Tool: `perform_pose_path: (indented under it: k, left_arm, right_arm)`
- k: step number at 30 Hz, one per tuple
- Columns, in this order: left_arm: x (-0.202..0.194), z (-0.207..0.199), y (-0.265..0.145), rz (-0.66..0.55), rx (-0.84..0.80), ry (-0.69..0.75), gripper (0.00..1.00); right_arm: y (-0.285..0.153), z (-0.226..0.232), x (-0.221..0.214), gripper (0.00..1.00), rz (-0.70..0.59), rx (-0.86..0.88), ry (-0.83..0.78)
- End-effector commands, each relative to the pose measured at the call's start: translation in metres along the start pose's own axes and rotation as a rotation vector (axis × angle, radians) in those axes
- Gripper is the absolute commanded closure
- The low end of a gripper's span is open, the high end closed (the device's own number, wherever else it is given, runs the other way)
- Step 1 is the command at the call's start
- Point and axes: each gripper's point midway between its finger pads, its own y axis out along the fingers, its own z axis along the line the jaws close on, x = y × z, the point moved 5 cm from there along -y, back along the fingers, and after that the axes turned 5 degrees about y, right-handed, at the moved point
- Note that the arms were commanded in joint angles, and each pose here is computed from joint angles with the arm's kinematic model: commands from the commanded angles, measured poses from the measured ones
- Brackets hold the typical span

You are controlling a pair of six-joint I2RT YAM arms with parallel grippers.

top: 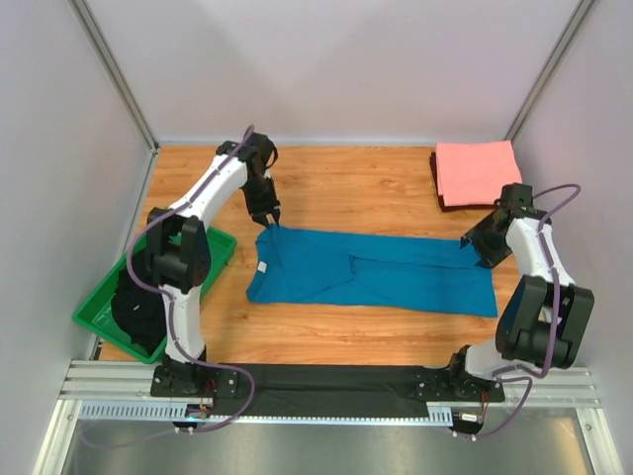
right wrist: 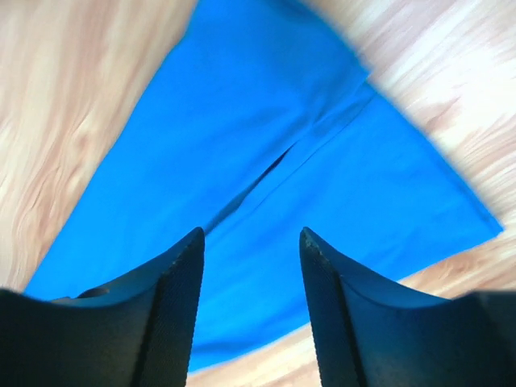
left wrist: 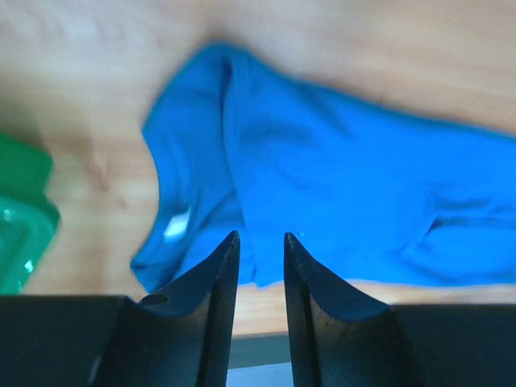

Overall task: Fold and stack the t-shirts
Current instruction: Fold the tshirt

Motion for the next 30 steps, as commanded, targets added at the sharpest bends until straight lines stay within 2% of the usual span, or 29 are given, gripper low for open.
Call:
perform_pose_path:
  k: [1, 4, 8, 10, 15, 17, 23, 28, 30]
  left_arm:
    - [-0.061, -0.022, -0.026, 0.021, -0.037, 0.1, 0.65]
    - [-0.1, -0.031, -0.019, 0.059, -0.032, 0.119, 0.68]
    - [-0.126, -0.034, 0.002, 0.088, -0.029, 0.128, 0.72]
    - [-0.133, -0.031, 0.019, 0.117, 0.009, 0.133, 0.73]
    - [-0.126, -0.031, 0.052, 0.182, 0.1, 0.159, 0.73]
    - [-0.114, -0.029, 0.062, 0.197, 0.2, 0.177, 0.74]
    - [-0.075, -0.029, 0.082, 0.162, 0.327, 0.219, 0.74]
    - [-0.026, -0.022, 0.102, 0.127, 0.31, 0.137, 0.74]
    - [0.005, -0.026, 0.111, 0.071, 0.251, 0.095, 0.73]
  right_arm:
    - [-0.039, 0.013, -0.028, 0.42, 0.018, 0.108, -0.118]
    - [-0.063, 0.023, -0.047, 0.32, 0.014, 0.185, -0.17]
    - [-0.086, 0.023, -0.073, 0.28, 0.037, 0.256, -0.216]
    - [-0.094, 0.018, -0.082, 0.27, 0.048, 0.273, -0.214]
    - [-0.123, 0.009, -0.084, 0.19, -0.019, 0.34, -0.218]
    - [-0.136, 0.005, -0.081, 0.18, -0.043, 0.33, -0.234]
    - [-0.158, -0.001, -0.081, 0.16, -0.072, 0.344, -0.216]
    - [-0.164, -0.002, -0.081, 0.16, -0.099, 0.373, -0.165]
    - [-0.163, -0.002, -0.08, 0.16, -0.105, 0.367, -0.157]
